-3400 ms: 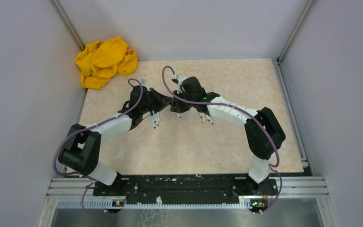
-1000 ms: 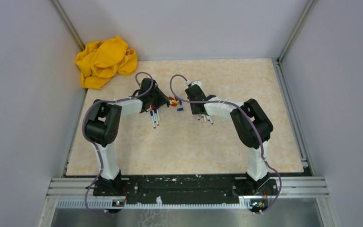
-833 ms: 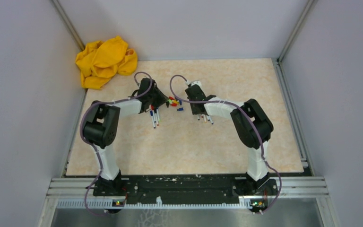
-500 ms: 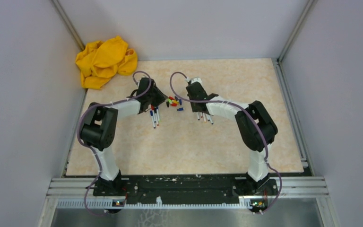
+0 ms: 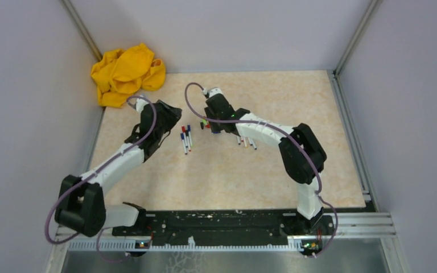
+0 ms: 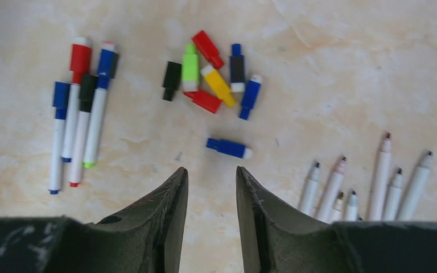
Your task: Open the pen caps
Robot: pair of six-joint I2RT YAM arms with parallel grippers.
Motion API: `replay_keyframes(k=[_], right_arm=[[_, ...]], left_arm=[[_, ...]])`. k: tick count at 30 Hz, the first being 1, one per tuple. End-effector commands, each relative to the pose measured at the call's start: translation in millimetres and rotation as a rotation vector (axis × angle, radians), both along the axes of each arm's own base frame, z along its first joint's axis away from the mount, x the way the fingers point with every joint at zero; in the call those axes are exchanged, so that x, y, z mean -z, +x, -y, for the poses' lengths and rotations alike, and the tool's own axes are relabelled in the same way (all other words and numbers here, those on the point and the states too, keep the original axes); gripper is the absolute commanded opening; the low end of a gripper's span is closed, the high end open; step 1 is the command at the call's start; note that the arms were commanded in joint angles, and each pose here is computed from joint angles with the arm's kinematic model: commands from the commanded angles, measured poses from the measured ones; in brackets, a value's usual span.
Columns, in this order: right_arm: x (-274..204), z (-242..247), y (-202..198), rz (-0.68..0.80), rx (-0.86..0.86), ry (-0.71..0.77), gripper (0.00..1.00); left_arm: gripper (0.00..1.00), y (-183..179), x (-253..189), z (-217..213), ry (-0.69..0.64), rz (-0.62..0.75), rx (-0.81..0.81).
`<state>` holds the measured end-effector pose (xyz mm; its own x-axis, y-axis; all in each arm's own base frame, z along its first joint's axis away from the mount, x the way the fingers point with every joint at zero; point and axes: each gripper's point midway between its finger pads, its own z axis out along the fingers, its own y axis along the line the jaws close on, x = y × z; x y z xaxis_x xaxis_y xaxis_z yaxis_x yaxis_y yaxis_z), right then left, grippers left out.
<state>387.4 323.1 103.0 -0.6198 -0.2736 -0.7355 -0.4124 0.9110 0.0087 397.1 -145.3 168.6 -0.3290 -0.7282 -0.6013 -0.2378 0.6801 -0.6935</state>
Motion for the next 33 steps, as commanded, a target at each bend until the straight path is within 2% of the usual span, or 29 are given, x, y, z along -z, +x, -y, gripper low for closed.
replay_keyframes(k=[1, 6, 13, 21, 33], right_arm=[[5, -40, -6, -0.046, -0.060, 0.049, 0.37], [14, -79, -11, -0.081, -0.104, 0.053, 0.37], [31, -106, -14, -0.123, -0.116, 0.042, 0.38], [39, -125, -16, -0.145, -0.136, 0.022, 0.38], [56, -127, -12, -0.163, -0.118, -0.013, 0.38]], left_arm=[[0.57, -17, -43, -34, 0.009, 0.129, -0.139], [0.61, -45, -84, -58, -0.030, 0.246, -0.210], [0.61, -67, -113, -74, -0.068, 0.327, -0.253], [0.61, -76, -124, -79, -0.083, 0.357, -0.260], [0.61, -82, -131, -80, -0.089, 0.379, -0.254]])
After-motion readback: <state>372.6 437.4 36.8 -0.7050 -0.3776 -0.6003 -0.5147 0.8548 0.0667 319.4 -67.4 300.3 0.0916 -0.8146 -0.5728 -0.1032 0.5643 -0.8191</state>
